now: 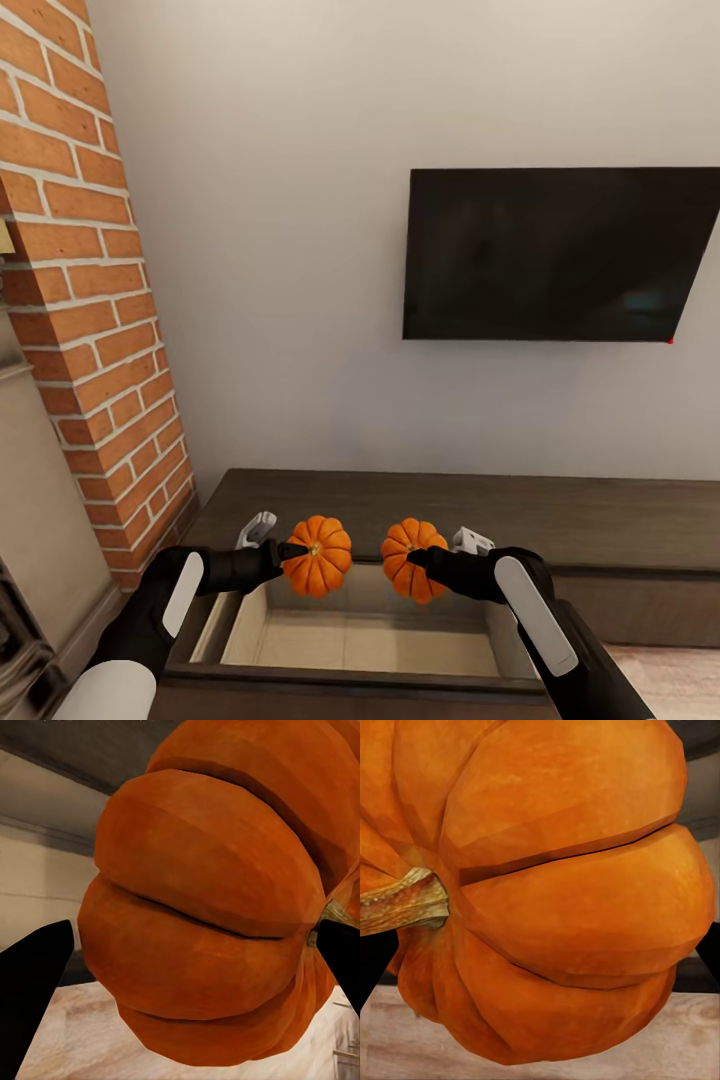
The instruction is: Place each of the two pumpkins and all three candles from the living room inside a cabinet in the living room (use any cabinet), then make sure every cabinet is closed, and position the cauldron so it is next to a table in the living room.
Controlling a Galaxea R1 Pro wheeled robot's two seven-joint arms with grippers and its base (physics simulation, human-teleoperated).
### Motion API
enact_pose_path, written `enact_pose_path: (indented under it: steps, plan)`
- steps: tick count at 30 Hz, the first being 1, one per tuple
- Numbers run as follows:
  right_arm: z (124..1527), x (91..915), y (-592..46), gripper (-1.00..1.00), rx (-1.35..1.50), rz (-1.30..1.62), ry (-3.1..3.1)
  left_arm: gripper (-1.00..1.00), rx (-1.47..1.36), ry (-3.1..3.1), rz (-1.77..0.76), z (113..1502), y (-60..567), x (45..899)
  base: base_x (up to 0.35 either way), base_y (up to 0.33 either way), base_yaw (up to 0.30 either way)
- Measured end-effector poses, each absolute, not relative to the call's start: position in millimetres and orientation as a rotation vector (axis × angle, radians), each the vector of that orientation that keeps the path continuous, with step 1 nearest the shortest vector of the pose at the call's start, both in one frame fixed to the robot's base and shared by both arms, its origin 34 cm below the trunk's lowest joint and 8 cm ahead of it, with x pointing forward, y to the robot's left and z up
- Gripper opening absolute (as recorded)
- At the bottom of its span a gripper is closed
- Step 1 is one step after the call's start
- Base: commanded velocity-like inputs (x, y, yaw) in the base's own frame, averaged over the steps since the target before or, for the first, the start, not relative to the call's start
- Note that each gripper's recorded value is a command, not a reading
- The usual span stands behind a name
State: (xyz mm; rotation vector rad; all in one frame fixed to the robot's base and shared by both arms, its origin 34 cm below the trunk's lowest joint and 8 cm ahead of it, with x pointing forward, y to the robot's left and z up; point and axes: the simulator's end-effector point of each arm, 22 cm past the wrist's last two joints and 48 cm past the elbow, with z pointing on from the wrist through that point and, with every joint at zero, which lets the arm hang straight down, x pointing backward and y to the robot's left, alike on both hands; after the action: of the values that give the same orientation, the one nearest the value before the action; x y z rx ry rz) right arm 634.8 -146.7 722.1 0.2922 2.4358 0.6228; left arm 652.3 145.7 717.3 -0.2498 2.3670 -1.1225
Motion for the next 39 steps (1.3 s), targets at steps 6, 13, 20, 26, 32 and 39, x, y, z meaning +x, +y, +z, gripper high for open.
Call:
enact_pose_path:
  steps: [6, 13, 20, 26, 32, 39]
  plan:
    - [722, 635, -147, -1.0, 0.293, 0.623, 2.436, -1.0, -0.252, 2.36, -1.125, 719, 146, 653, 0.005, 0.0, 0.0]
    - [714, 634, -146, -1.0, 0.29, 0.624, 2.439, -1.0, -0.251, 2.368, -1.117, 709, 147, 652, 0.0, 0.0, 0.0]
    - [700, 632, -146, -1.0, 0.29, 0.623, 2.441, -1.0, -0.251, 2.372, -1.113, 694, 146, 649, 0.0, 0.0, 0.0]
    - [664, 619, -140, -1.0, 0.269, 0.601, 2.507, -1.0, -0.288, 2.419, -1.019, 669, 159, 648, 0.0, 0.0, 0.0]
    - [646, 614, -139, -1.0, 0.261, 0.594, 2.525, -1.0, -0.298, 2.426, -1.001, 654, 161, 647, 0.0, 0.0, 0.0]
    - [632, 612, -133, -1.0, 0.261, 0.594, 2.519, -1.0, -0.297, 2.442, -0.996, 634, 158, 642, 0.0, 0.0, 0.0]
